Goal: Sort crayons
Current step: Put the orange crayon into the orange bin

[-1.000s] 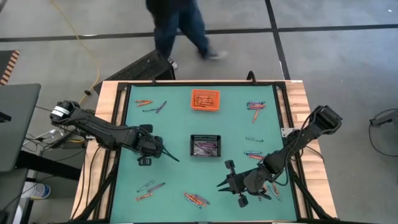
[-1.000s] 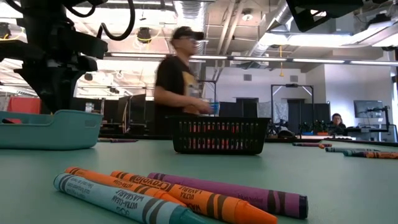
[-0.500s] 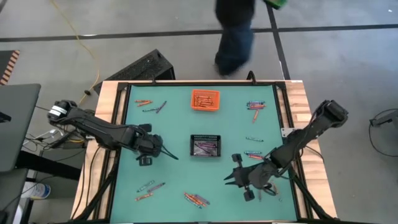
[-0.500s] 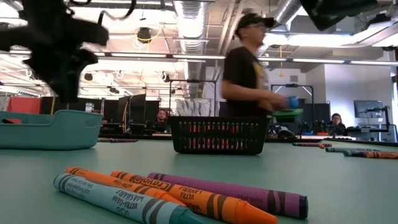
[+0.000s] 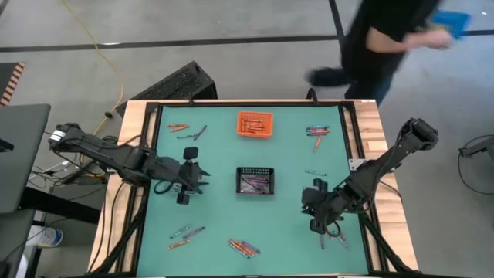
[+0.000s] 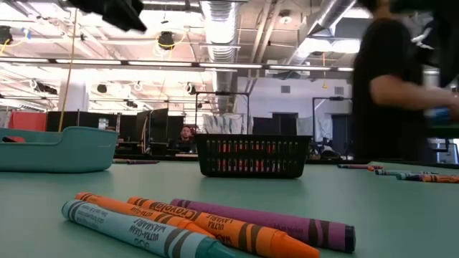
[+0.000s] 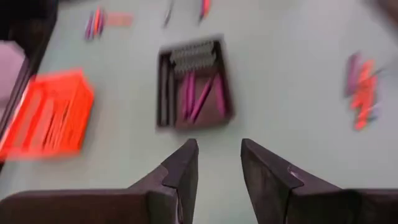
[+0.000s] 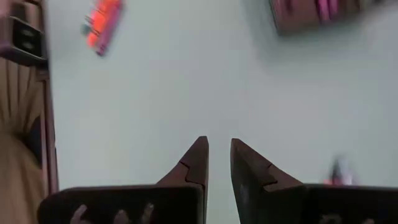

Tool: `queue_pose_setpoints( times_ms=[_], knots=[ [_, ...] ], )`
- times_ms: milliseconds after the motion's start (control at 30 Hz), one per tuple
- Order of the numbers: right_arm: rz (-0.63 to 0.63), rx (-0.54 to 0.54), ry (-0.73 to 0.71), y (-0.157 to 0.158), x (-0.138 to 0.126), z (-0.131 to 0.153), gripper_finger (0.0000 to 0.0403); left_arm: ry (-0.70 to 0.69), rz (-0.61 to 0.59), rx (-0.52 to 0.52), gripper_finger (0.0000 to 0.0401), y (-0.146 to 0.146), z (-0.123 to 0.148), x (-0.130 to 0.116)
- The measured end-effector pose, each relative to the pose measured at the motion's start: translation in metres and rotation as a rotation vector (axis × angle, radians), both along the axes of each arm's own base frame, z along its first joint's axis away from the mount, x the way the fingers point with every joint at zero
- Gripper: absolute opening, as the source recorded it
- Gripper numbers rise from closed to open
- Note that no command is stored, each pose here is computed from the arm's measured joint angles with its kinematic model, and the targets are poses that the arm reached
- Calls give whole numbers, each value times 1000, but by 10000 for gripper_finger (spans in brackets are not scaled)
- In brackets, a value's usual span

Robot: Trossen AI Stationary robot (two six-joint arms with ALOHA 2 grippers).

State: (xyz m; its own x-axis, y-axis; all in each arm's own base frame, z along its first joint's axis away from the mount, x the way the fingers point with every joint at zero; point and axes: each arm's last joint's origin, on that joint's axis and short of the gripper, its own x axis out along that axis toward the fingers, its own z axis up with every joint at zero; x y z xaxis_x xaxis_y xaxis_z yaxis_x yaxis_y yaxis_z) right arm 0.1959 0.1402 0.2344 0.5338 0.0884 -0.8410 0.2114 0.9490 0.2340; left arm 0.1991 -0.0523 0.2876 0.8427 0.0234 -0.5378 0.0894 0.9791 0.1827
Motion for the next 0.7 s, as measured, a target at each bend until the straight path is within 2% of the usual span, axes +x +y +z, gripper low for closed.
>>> queue_pose_setpoints(
  times_ms=[133, 267, 400, 600, 700],
  knots=[
    [-155, 90, 188, -4, -12, -7, 63, -118, -75, -28, 111, 0, 6, -6],
    [-226, 151, 319, -3, -24, -20, 68, -179, -62, -48, 111, 2, -13, -12],
    [-323, 211, 409, 1, -35, -32, 89, -194, -41, -78, 111, 5, -30, -20],
    [-464, 263, 454, 8, -47, -38, 141, -234, -27, -118, 111, 9, -35, -34],
    [-520, 279, 415, 10, -47, -41, 161, -252, -28, -125, 111, 10, -38, -38]
  ],
)
